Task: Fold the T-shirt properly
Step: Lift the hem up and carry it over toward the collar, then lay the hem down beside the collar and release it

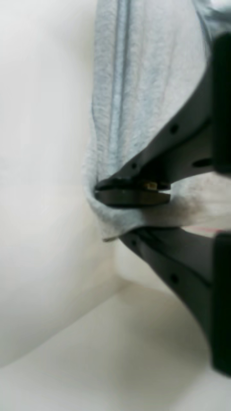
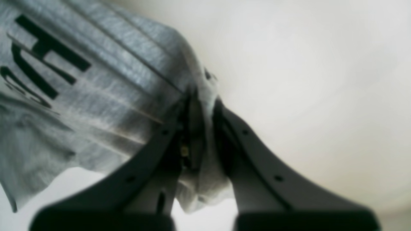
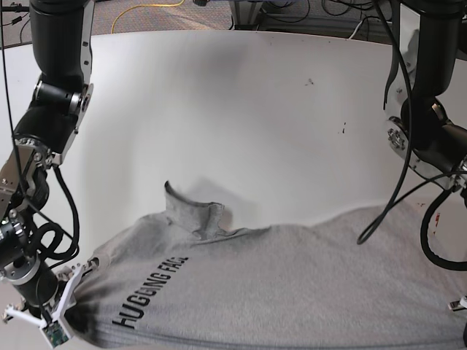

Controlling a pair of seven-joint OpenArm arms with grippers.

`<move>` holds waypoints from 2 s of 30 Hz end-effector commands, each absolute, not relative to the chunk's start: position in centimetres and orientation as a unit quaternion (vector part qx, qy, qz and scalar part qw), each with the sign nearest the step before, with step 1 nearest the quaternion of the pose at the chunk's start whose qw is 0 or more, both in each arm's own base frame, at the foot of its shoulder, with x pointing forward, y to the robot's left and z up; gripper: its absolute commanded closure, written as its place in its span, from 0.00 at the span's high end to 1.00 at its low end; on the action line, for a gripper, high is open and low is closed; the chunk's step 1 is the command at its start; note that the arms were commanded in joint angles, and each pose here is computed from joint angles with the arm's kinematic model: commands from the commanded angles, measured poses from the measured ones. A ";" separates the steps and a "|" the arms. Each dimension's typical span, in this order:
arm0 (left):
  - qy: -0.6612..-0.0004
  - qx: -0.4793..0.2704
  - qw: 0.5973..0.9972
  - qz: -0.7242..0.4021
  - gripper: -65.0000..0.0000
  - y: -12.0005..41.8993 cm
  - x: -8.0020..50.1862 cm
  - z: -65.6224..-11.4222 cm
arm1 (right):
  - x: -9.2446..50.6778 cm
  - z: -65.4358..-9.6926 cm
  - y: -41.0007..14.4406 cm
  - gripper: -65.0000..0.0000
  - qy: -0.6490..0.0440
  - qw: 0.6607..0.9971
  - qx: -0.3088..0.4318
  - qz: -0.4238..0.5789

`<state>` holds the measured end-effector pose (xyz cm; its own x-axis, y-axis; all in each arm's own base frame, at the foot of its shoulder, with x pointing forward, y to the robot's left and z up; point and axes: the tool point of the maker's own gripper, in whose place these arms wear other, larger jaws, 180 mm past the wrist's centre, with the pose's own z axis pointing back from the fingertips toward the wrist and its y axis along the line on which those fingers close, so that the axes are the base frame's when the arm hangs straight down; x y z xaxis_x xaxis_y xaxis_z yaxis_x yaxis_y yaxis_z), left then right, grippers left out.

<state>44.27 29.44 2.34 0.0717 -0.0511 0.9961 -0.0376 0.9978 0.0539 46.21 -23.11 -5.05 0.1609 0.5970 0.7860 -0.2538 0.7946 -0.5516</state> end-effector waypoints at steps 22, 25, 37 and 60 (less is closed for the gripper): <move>-0.704 0.066 0.707 -0.006 0.00 29.8 42.7 4.9 | 43.7 3.5 -26.8 0.00 -0.611 0.698 -0.264 0.264; -0.683 0.077 0.726 -0.012 0.00 29.6 42.3 1.9 | 42.5 0.1 -27.3 0.00 -0.593 0.715 -0.261 0.261; -0.585 0.037 0.810 0.001 0.00 30.6 38.1 -11.7 | 35.7 -18.6 -28.4 0.00 -0.473 0.842 -0.160 0.203; -0.363 -0.007 0.931 0.027 0.00 32.3 23.8 -29.1 | 22.6 -34.4 -26.4 0.00 -0.281 0.942 -0.065 0.171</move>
<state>23.83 31.22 -29.95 0.7469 0.0766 0.6606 -0.0339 0.9964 -0.0772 23.02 -24.95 -34.80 0.7741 0.3475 0.5291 -0.3055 0.9371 -0.1687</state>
